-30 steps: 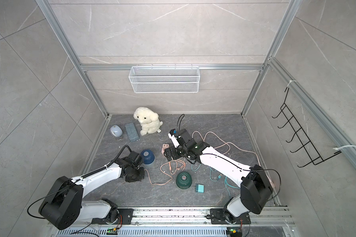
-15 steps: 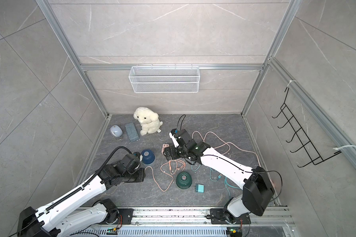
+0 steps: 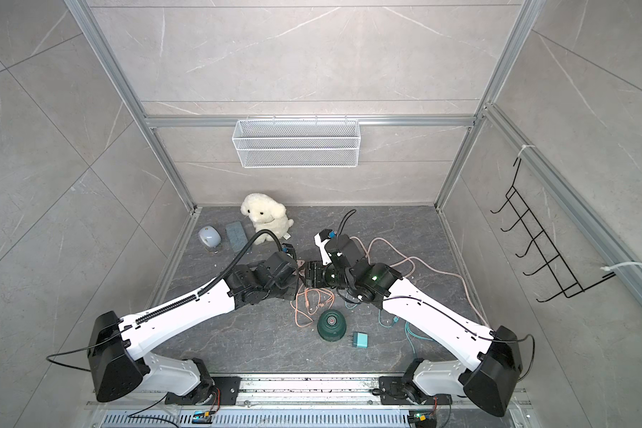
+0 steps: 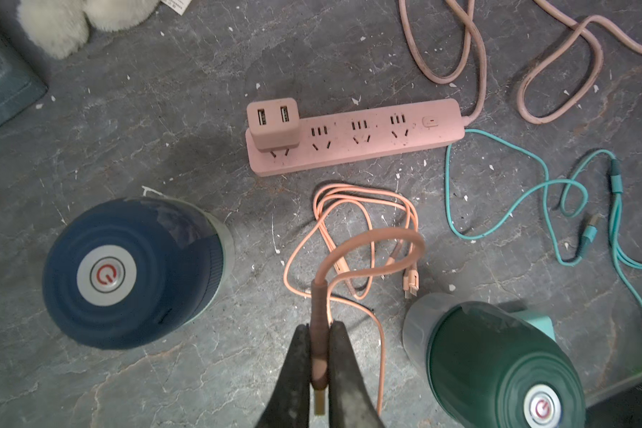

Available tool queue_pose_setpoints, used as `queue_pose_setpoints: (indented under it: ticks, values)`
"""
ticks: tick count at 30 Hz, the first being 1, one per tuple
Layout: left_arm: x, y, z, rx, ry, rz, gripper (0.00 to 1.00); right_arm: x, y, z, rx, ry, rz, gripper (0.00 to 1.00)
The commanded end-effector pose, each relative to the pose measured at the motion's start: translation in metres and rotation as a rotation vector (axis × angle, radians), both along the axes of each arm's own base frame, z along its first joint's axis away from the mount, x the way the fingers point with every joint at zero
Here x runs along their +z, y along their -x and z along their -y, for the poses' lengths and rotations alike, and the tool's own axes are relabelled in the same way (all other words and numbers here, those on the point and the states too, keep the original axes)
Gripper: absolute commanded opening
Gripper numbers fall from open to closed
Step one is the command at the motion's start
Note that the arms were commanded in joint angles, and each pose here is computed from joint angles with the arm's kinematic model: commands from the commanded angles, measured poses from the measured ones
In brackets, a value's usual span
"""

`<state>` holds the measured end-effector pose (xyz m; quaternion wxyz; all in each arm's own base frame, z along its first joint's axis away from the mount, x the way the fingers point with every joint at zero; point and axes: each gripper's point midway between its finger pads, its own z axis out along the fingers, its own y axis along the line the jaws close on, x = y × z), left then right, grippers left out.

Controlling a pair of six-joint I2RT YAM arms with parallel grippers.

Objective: Charge the cordless meat grinders
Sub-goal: Pick up the charging cable from the center of the board.

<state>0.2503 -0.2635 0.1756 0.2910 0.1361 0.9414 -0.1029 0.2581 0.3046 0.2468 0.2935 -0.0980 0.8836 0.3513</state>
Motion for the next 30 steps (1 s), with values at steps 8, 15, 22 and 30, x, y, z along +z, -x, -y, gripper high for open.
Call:
queue_pose_setpoints:
  ticks: [8, 15, 22, 30]
  values:
    - [0.034, -0.016, 0.02, -0.035, 0.106, 0.122, 0.0, -0.01, -0.003, -0.033, -0.002, -0.162, -0.125, 0.43]
    - [0.042, -0.009, 0.02, -0.07, 0.199, 0.108, 0.0, -0.024, -0.012, -0.051, -0.007, -0.19, -0.193, 0.48]
    - [0.049, -0.005, 0.007, -0.055, 0.282, 0.062, 0.0, -0.038, -0.017, -0.064, -0.005, -0.193, -0.252, 0.48]
    - [0.042, -0.007, -0.012, 0.015, 0.304, -0.072, 0.0, -0.035, -0.022, -0.048, -0.053, -0.129, -0.194, 0.5]
